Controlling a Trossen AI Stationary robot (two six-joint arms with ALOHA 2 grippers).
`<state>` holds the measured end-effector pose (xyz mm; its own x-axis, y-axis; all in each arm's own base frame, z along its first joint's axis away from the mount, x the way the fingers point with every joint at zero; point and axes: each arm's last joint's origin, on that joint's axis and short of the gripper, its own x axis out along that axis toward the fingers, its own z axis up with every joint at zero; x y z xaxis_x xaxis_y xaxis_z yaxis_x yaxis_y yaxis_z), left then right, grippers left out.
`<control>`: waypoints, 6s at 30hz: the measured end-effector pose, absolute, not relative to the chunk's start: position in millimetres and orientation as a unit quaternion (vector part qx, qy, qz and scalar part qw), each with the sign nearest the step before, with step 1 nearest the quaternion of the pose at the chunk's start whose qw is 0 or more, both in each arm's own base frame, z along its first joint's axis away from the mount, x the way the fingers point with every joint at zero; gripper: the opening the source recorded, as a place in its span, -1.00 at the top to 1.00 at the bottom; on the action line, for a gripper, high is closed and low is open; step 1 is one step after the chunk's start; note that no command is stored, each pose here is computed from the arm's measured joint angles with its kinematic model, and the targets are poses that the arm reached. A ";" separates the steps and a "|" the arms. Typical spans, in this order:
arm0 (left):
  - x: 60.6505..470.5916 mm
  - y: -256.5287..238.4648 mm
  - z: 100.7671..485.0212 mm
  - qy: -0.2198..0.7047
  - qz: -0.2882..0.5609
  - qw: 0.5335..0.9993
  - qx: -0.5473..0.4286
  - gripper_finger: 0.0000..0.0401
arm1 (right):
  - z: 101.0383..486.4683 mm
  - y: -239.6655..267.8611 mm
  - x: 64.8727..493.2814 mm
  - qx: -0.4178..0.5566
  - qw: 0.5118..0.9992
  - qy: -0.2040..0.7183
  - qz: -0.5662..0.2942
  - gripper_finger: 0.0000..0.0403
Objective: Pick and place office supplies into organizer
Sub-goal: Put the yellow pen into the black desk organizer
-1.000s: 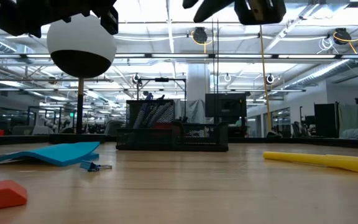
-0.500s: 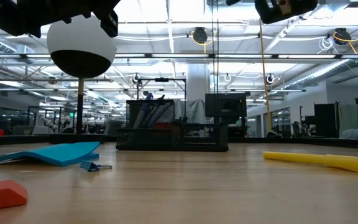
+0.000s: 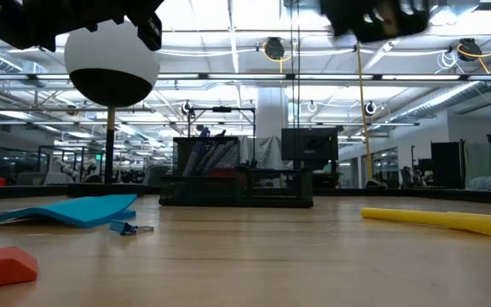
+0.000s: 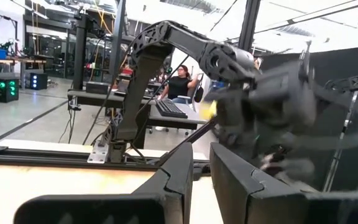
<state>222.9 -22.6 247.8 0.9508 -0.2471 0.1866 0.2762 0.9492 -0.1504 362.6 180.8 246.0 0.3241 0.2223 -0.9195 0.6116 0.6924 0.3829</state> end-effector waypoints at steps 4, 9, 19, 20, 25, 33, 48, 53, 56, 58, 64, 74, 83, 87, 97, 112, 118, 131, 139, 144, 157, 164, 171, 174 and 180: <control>222.9 -22.7 247.7 -0.083 -0.133 0.984 -0.088 0.69 | 224.0 175.6 353.2 0.339 0.664 0.637 -0.197 0.69; 222.9 -22.7 247.7 -0.083 -0.133 0.984 -0.088 0.69 | 208.4 172.4 343.3 0.297 0.613 0.691 -0.242 0.68; 222.9 -22.7 247.4 -0.081 -0.133 0.984 -0.088 0.69 | 181.4 164.0 331.6 0.273 0.588 0.710 -0.274 0.68; 222.9 -22.7 247.4 -0.081 -0.133 0.984 -0.088 0.69 | 177.4 163.1 330.1 0.273 0.586 0.711 -0.276 0.68; 222.9 -22.7 247.4 -0.081 -0.133 0.984 -0.088 0.69 | 164.8 161.1 327.2 0.273 0.588 0.709 -0.278 0.68; 222.9 -22.7 247.3 -0.081 -0.133 0.984 -0.088 0.69 | 168.2 159.6 333.5 0.288 0.614 0.686 -0.264 0.56; 222.9 -22.7 247.3 -0.081 -0.134 0.984 -0.088 0.69 | 168.0 159.9 336.4 0.298 0.627 0.662 -0.282 0.00; 222.9 -22.7 247.3 -0.081 -0.134 0.984 -0.088 0.69 | 168.1 161.9 340.6 0.314 0.636 0.650 -0.273 0.02; 222.9 -22.7 247.3 -0.081 -0.134 0.984 -0.088 0.69 | 168.1 160.9 340.3 0.313 0.634 0.651 -0.276 0.05; 222.9 -22.7 247.3 -0.081 -0.134 0.984 -0.088 0.69 | 168.0 158.3 340.4 0.313 0.631 0.652 -0.281 0.08; 222.9 -22.7 247.3 -0.081 -0.134 0.984 -0.088 0.69 | 166.5 150.5 341.2 0.307 0.623 0.657 -0.294 0.14; 223.0 -22.7 247.3 -0.080 -0.134 0.984 -0.088 0.69 | 150.3 146.7 344.6 0.286 0.613 0.675 -0.295 0.19; 222.9 -22.7 247.1 -0.080 -0.134 0.984 -0.088 0.69 | 146.0 147.2 348.2 0.296 0.609 0.680 -0.279 0.25; 222.9 -22.7 247.1 -0.080 -0.134 0.984 -0.088 0.69 | 145.9 148.1 350.1 0.305 0.611 0.680 -0.267 0.37; 222.9 -22.7 247.2 -0.080 -0.134 0.984 -0.088 0.69 | 145.8 148.5 351.0 0.286 0.624 0.686 -0.242 0.86; 222.9 -22.7 247.2 -0.080 -0.134 0.984 -0.088 0.69 | 146.1 149.3 351.1 0.279 0.624 0.697 -0.217 0.92; 222.9 -22.7 247.2 -0.080 -0.134 0.984 -0.088 0.69 | 152.3 147.5 351.6 0.281 0.632 0.693 -0.204 0.92; 222.9 -22.7 247.2 -0.080 -0.134 0.984 -0.088 0.69 | 200.6 132.2 360.0 0.293 0.722 0.611 -0.139 0.96; 222.9 -22.7 247.2 -0.080 -0.134 0.984 -0.088 0.69 | 224.8 120.2 378.4 0.259 0.816 0.512 -0.071 1.00; 222.9 -22.7 247.2 -0.080 -0.134 0.984 -0.088 0.69 | 223.5 112.2 377.8 0.251 0.809 0.527 -0.072 1.00; 222.9 -22.7 247.2 -0.080 -0.134 0.984 -0.088 0.69 | 218.9 106.4 368.9 0.241 0.776 0.578 -0.072 0.99; 222.9 -22.7 247.2 -0.080 -0.134 0.984 -0.088 0.69 | 218.7 108.7 367.8 0.213 0.785 0.578 -0.065 0.98; 222.9 -22.7 247.2 -0.080 -0.134 0.984 -0.088 0.69 | 215.3 105.2 357.1 0.215 0.748 0.619 -0.104 0.98; 222.9 -22.7 247.2 -0.080 -0.134 0.984 -0.088 0.69 | 214.3 109.3 351.4 0.190 0.744 0.629 -0.121 0.98; 222.9 -22.7 247.2 -0.080 -0.134 0.984 -0.088 0.69 | 199.2 124.5 351.4 0.182 0.733 0.643 -0.127 0.98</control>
